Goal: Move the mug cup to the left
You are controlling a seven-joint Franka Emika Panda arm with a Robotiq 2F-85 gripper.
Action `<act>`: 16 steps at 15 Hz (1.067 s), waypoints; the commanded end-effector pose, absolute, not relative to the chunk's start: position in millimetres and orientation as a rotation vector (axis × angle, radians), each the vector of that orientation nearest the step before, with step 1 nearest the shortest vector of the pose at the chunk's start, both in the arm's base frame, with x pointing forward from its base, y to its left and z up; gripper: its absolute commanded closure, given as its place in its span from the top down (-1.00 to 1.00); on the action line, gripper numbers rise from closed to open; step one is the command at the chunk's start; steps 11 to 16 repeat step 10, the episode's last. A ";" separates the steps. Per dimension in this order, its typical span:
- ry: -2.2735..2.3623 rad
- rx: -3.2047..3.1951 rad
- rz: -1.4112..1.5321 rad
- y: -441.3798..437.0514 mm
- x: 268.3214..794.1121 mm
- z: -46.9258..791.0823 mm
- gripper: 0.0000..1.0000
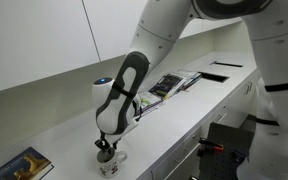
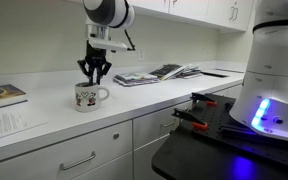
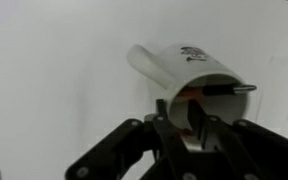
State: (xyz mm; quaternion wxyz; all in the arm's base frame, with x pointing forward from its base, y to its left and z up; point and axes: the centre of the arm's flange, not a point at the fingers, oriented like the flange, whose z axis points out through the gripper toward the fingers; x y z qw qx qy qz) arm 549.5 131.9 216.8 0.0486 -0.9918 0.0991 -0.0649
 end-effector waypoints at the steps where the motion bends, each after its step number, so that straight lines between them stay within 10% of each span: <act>1: 0.276 -2.962 -0.130 136.0 545.8 271.3 0.28; 6: 0.205 -2.918 -0.048 113.6 515.3 383.1 0.98; 16: 0.154 -2.926 -0.029 89.2 489.0 423.1 1.00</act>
